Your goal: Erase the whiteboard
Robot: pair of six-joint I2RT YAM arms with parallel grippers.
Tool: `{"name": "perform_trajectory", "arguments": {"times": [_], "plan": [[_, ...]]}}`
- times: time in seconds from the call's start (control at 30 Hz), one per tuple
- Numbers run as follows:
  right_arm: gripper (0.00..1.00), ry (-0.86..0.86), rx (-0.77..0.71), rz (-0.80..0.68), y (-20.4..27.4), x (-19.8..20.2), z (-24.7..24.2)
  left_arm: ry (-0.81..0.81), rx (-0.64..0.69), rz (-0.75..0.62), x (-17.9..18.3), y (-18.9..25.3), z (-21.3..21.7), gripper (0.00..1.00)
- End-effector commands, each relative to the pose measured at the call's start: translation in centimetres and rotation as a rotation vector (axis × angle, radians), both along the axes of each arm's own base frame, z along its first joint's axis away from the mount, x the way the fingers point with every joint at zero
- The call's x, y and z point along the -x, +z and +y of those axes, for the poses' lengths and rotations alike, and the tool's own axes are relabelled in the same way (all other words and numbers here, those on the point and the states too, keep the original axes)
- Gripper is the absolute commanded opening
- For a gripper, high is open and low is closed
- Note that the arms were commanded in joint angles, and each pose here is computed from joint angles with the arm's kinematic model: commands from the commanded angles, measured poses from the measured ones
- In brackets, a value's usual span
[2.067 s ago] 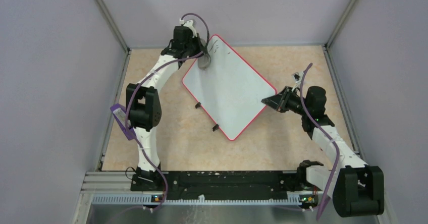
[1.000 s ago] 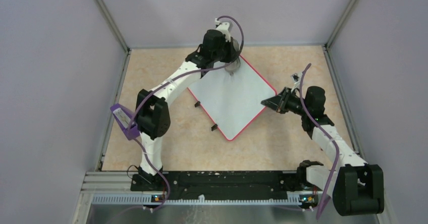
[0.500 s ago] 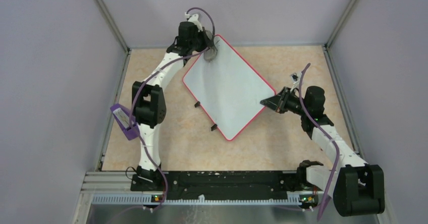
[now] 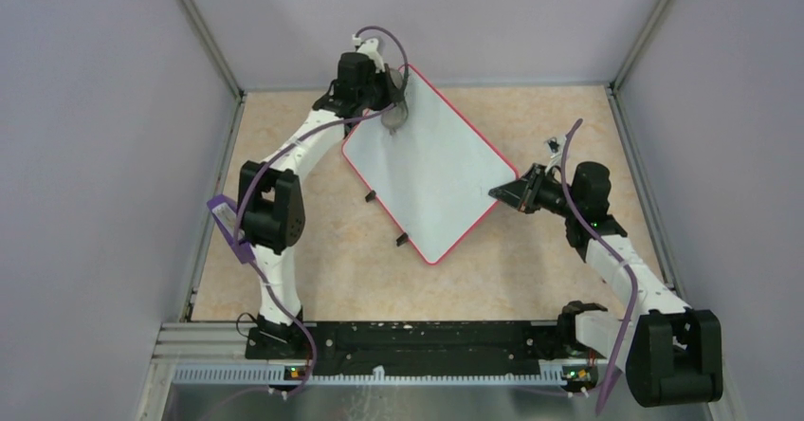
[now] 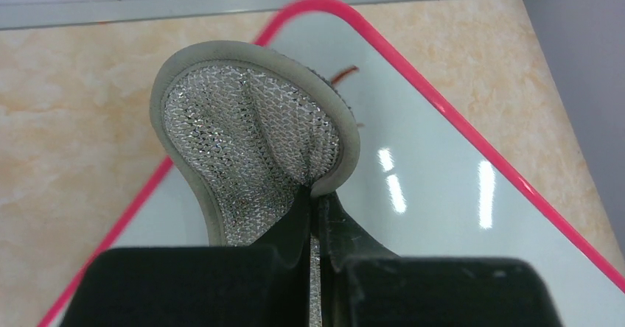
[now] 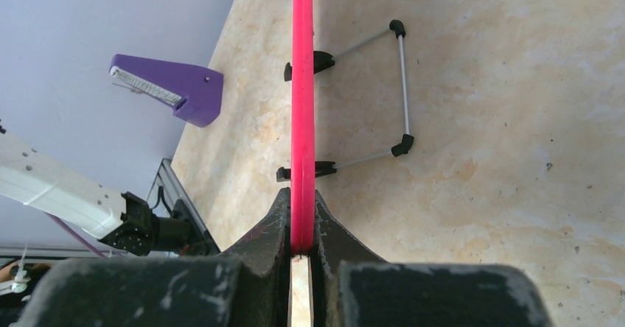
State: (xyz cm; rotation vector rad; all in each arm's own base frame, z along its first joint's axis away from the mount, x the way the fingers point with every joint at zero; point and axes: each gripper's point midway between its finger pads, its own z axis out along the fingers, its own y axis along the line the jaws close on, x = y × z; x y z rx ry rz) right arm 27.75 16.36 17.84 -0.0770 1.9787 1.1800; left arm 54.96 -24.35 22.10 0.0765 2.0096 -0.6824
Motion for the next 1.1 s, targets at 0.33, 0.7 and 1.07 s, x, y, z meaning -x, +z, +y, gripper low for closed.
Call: {"name": "perform_trajectory", "arguments": {"times": [0.33,0.7,1.07], "plan": [[0.00,0.059,0.099,0.064,-3.9,1.5,0.6,-0.153,-0.127,-0.092,2.6,1.6,-7.0,0.00],[0.00,0.059,0.097,0.059,-3.7,1.1,0.6,0.005,-0.179,-0.034,-4.0,-2.5,0.7,0.00],[0.00,0.050,0.130,0.051,-2.3,0.9,0.5,-0.036,-0.217,-0.026,0.2,-2.1,0.2,0.00]]}}
